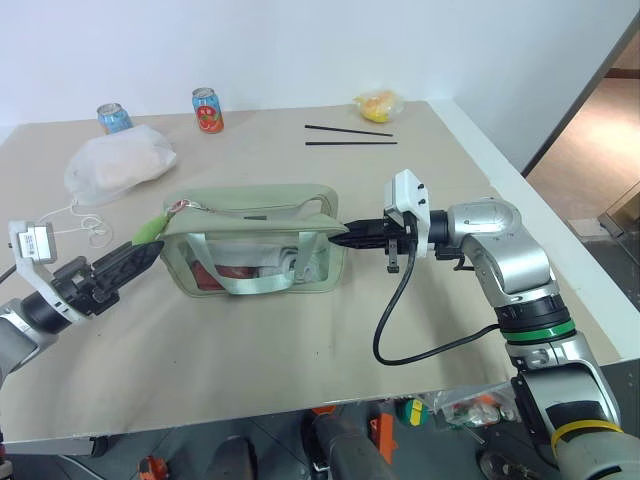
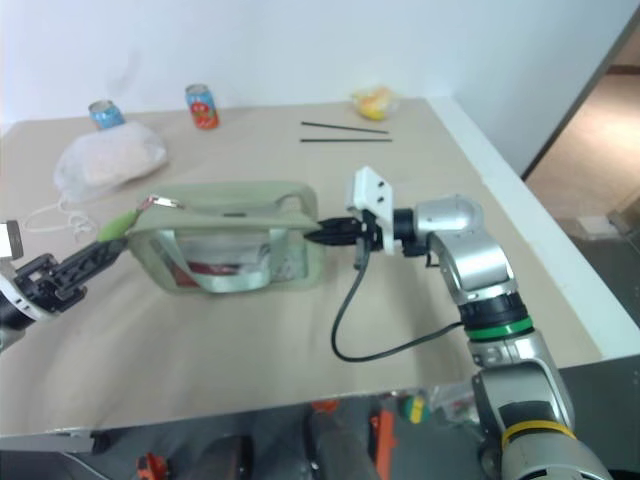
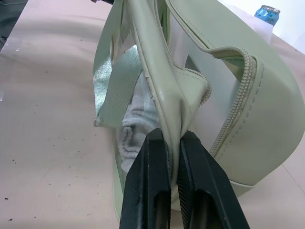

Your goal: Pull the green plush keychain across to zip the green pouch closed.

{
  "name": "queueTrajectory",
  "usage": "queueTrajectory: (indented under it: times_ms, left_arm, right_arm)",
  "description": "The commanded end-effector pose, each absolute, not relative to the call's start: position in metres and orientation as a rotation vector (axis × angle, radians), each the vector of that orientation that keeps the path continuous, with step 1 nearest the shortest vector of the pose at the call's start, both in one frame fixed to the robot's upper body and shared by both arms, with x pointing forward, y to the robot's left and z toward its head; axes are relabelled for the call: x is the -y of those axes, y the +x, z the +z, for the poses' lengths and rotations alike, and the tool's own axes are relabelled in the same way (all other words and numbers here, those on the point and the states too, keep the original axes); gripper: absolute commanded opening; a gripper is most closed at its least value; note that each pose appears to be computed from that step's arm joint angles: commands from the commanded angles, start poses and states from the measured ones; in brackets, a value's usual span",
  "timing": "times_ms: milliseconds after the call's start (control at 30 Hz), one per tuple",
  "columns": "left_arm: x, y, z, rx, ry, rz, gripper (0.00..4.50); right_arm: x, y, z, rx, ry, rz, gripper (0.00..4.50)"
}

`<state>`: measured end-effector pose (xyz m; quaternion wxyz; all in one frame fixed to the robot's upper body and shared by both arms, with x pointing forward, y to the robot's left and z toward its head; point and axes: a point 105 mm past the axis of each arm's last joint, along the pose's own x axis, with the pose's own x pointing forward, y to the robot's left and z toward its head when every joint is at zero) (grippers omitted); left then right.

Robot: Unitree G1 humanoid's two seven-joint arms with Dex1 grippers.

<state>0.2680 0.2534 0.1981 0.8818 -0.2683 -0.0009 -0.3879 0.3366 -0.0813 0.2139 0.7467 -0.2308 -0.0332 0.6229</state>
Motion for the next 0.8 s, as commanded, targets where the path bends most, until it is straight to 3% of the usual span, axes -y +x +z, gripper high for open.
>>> queueTrajectory:
  times_ms: [33,133,500,667,800]
  left_arm:
    - [-0.258,0.266,0.216,0.063,-0.537,-0.819,4.5]
    - [-0.258,0.266,0.219,0.073,-0.555,-0.828,3.72]
    - [-0.258,0.264,0.224,0.1,-0.56,-0.839,0.02]
    - [-0.252,0.269,0.233,0.134,-0.525,-0.855,0.02]
    - [-0.236,0.278,0.261,0.218,-0.451,-0.897,0.02]
  right_arm:
    - [0.086,0.337,0.223,0.11,-0.499,1.34,0.08]
    - [0.087,0.338,0.222,0.105,-0.504,1.336,0.0]
    - [0.09,0.341,0.221,0.095,-0.502,1.323,0.0]
    - [0.09,0.342,0.221,0.094,-0.503,1.321,0.0]
    - [0.089,0.342,0.221,0.094,-0.505,1.323,0.0]
